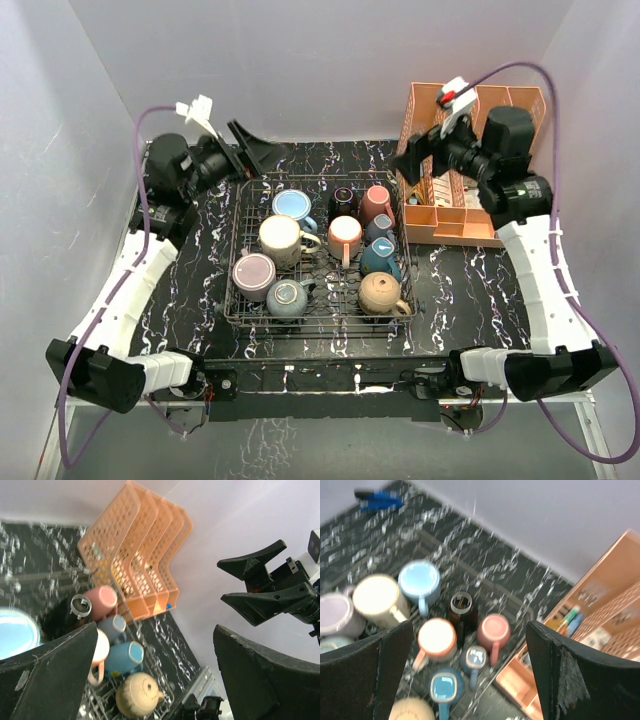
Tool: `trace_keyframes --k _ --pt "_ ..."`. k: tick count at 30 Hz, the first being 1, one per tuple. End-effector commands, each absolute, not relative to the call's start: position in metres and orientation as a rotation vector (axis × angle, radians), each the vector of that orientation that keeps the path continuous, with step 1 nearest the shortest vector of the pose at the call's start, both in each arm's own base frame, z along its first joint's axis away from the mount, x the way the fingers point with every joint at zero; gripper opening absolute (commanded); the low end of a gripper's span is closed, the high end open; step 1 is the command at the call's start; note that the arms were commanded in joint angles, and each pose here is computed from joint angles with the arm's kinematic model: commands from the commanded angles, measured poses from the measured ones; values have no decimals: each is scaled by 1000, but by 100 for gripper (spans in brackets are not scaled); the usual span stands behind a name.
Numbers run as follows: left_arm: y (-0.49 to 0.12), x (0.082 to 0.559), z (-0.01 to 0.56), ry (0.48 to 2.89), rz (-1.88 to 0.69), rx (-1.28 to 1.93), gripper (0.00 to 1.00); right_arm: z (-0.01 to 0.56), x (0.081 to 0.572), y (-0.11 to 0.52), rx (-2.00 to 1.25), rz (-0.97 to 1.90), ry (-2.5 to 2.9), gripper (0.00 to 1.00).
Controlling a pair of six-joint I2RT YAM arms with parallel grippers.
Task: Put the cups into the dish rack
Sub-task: Reset both arms
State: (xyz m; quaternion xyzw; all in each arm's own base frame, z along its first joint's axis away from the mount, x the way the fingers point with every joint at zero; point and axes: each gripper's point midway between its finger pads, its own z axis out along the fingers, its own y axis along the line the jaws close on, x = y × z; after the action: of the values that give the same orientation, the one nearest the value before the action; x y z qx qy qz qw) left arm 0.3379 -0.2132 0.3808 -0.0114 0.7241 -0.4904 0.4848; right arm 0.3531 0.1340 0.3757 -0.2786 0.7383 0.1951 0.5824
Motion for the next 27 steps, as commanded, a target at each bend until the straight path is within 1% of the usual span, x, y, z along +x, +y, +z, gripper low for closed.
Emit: trace_keyframes --k 1,6,10,18,27 --pt "-209 321 453 1630 -1130 165 97 468 349 128 -566 409 1558 99" --pt "-199 311 506 1514 -1040 230 97 513 341 129 -530 425 1490 99" --pt "-194 305 519 1494 -1003 243 97 539 336 124 -438 447 1464 99" --pt "-189 297 525 1472 -977 249 97 559 321 127 -421 495 1439 99" --pt "-190 298 512 1487 -979 249 97 555 317 127 -445 487 1440 98"
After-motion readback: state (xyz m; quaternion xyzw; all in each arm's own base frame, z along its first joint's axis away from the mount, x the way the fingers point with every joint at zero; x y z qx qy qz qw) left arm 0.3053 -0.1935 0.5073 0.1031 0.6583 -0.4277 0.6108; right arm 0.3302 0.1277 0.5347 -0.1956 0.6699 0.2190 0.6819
